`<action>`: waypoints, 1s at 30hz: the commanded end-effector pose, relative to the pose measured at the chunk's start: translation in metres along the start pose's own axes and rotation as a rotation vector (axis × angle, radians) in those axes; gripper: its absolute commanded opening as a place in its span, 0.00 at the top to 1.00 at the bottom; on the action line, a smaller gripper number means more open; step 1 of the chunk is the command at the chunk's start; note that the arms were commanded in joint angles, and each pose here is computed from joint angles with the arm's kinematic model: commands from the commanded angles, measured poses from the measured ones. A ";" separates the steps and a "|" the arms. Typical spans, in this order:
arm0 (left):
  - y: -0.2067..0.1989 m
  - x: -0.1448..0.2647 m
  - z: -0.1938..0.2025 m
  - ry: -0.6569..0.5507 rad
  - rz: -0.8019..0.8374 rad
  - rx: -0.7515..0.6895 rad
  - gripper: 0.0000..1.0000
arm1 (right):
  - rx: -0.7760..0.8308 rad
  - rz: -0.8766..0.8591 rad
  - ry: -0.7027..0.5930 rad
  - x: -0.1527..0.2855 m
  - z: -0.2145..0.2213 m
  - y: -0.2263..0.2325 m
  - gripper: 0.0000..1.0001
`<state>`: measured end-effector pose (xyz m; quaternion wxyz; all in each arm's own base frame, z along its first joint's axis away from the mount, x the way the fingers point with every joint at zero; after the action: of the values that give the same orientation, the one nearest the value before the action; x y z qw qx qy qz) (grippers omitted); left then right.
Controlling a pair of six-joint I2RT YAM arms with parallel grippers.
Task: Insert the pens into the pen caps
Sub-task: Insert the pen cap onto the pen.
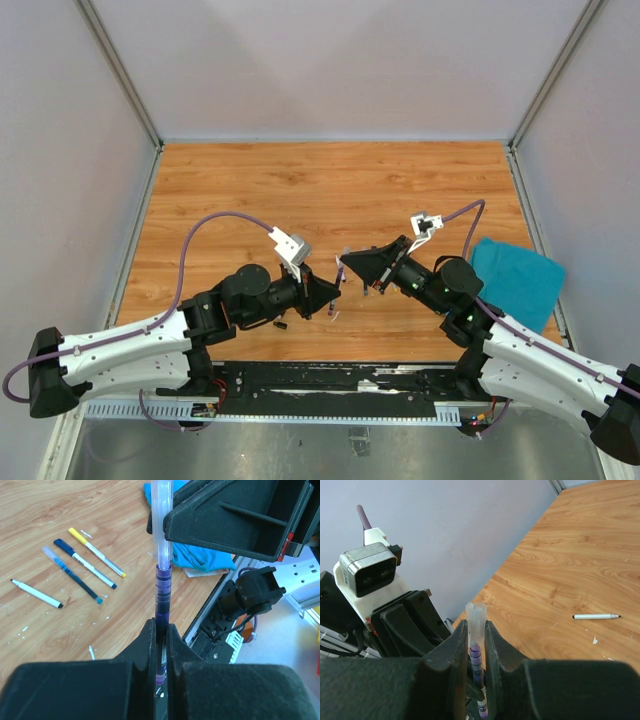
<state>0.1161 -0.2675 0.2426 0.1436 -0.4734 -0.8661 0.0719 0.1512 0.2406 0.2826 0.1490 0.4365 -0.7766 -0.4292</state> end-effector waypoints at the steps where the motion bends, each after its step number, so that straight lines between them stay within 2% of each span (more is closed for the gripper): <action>1: -0.002 0.003 -0.005 -0.030 0.005 -0.015 0.99 | 0.027 -0.033 0.001 0.000 -0.008 0.013 0.99; 17: -0.002 0.001 -0.005 -0.028 0.001 -0.013 1.00 | 0.031 -0.059 0.108 0.002 0.009 0.010 0.97; 30: -0.001 0.002 -0.007 -0.036 -0.005 -0.013 1.00 | 0.027 -0.032 0.137 0.010 0.016 0.002 0.86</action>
<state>0.1135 -0.2654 0.2356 0.1567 -0.4727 -0.8650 0.0616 0.1414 0.2432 0.2719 0.1816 0.4606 -0.7703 -0.4020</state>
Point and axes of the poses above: each gripper's point midway between its finger pads, its own x axis back along the fingers, its own y axis along the line the jaws close on, z = x × y, the point moved 5 cm from there along x, back along the fingers, and after that the axes turned 12 degrees about -x, right-handed, at the moved point
